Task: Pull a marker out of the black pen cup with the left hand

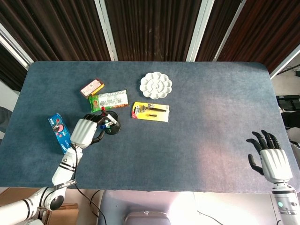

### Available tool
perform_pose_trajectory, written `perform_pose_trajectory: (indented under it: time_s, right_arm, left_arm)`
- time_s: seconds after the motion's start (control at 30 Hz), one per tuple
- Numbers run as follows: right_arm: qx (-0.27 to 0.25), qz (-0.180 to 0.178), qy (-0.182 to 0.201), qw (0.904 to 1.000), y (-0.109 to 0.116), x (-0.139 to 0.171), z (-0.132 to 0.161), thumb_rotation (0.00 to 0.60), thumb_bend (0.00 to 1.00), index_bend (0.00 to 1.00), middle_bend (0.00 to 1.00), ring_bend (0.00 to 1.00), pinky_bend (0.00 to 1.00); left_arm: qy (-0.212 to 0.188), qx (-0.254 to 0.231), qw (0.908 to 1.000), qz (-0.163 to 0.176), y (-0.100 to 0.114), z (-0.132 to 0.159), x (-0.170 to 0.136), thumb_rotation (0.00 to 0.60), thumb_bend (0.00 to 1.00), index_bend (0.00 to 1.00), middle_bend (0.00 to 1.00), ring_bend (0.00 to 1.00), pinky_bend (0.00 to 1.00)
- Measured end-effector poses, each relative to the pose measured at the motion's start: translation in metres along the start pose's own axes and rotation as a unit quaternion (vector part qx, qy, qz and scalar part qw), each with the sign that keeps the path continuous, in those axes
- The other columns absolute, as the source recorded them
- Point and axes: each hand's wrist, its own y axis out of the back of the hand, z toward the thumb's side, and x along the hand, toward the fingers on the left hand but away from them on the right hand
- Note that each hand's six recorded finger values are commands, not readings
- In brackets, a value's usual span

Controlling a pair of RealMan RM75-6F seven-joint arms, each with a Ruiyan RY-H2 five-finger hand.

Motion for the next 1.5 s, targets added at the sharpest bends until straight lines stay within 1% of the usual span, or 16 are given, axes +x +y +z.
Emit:
perform_pose_trajectory:
  time_s: [0.17, 0.4, 0.5, 0.67, 0.8, 0.9, 1.0, 1.1, 1.17, 1.23, 1.37, 1.5]
  right_arm:
    - [-0.001, 0.0, -0.001, 1.0, 0.0, 0.0, -0.001, 0.6, 0.6, 0.41, 0.26, 0.11, 0.23]
    - [-0.002, 0.0, 0.0, 1.0, 0.0, 0.0, -0.001, 0.6, 0.6, 0.41, 0.26, 0.11, 0.23]
    - [-0.002, 0.0, 0.0, 1.0, 0.0, 0.0, 0.0, 0.6, 0.6, 0.41, 0.26, 0.11, 0.23]
    - [-0.003, 0.0, 0.0, 1.0, 0.0, 0.0, 0.0, 0.6, 0.6, 0.41, 0.26, 0.11, 0.23]
    - [-0.006, 0.0, 0.001, 1.0, 0.0, 0.0, 0.0, 0.6, 0.59, 0.42, 0.26, 0.11, 0.23]
    - [-0.007, 0.0, 0.001, 1.0, 0.0, 0.0, 0.0, 0.6, 0.57, 0.42, 0.26, 0.11, 0.23]
    - [-0.007, 0.0, 0.001, 1.0, 0.0, 0.0, -0.001, 0.6, 0.57, 0.42, 0.26, 0.11, 0.23]
    - [-0.006, 0.0, 0.001, 1.0, 0.0, 0.0, -0.001, 0.6, 0.57, 0.42, 0.26, 0.11, 0.23]
    - [-0.007, 0.0, 0.001, 1.0, 0.0, 0.0, -0.001, 0.6, 0.57, 0.42, 0.26, 0.11, 0.23]
    - [-0.007, 0.0, 0.0, 1.0, 0.0, 0.0, -0.001, 0.6, 0.57, 0.42, 0.26, 0.11, 0.23]
    - [-0.007, 0.0, 0.0, 1.0, 0.0, 0.0, -0.001, 0.6, 0.57, 0.42, 0.26, 0.11, 0.23]
    - [-0.007, 0.0, 0.0, 1.0, 0.0, 0.0, -0.001, 0.6, 0.57, 0.42, 0.26, 0.11, 0.23]
  left_arm:
    - [0.0, 0.04, 0.9992, 0.003, -0.001, 0.001, 0.003, 0.6, 0.36, 0.37, 0.38, 0.36, 0.33]
    - [0.007, 0.052, 0.9986, -0.003, -0.008, -0.002, -0.001, 0.6, 0.36, 0.4, 0.41, 0.38, 0.33]
    - [0.009, 0.05, 0.9987, -0.001, -0.012, -0.003, -0.001, 0.6, 0.36, 0.43, 0.43, 0.4, 0.34]
    - [0.012, 0.049, 0.9986, 0.013, -0.014, -0.004, 0.002, 0.6, 0.37, 0.5, 0.54, 0.47, 0.36]
    - [0.012, 0.048, 0.9986, 0.02, -0.016, -0.006, 0.005, 0.6, 0.38, 0.55, 0.57, 0.5, 0.38]
    - [0.01, 0.048, 0.9984, 0.029, -0.015, -0.007, 0.007, 0.6, 0.42, 0.59, 0.63, 0.54, 0.4]
    - [0.007, 0.03, 0.999, 0.034, -0.015, -0.006, 0.008, 0.6, 0.51, 0.62, 0.66, 0.58, 0.41]
    - [0.002, 0.007, 0.9993, 0.036, -0.016, -0.003, 0.009, 0.6, 0.6, 0.64, 0.69, 0.6, 0.42]
    - [-0.003, 0.0, 0.9993, 0.038, -0.015, -0.002, 0.009, 0.6, 0.66, 0.65, 0.71, 0.61, 0.42]
    - [-0.006, -0.001, 0.9991, 0.043, -0.012, -0.001, 0.009, 0.6, 0.67, 0.66, 0.72, 0.62, 0.42]
    - [-0.007, -0.002, 0.9985, 0.055, -0.003, -0.003, 0.003, 0.6, 0.67, 0.66, 0.73, 0.63, 0.41]
    - [-0.009, -0.004, 0.9966, 0.082, 0.017, -0.006, -0.009, 0.6, 0.67, 0.67, 0.73, 0.63, 0.41]
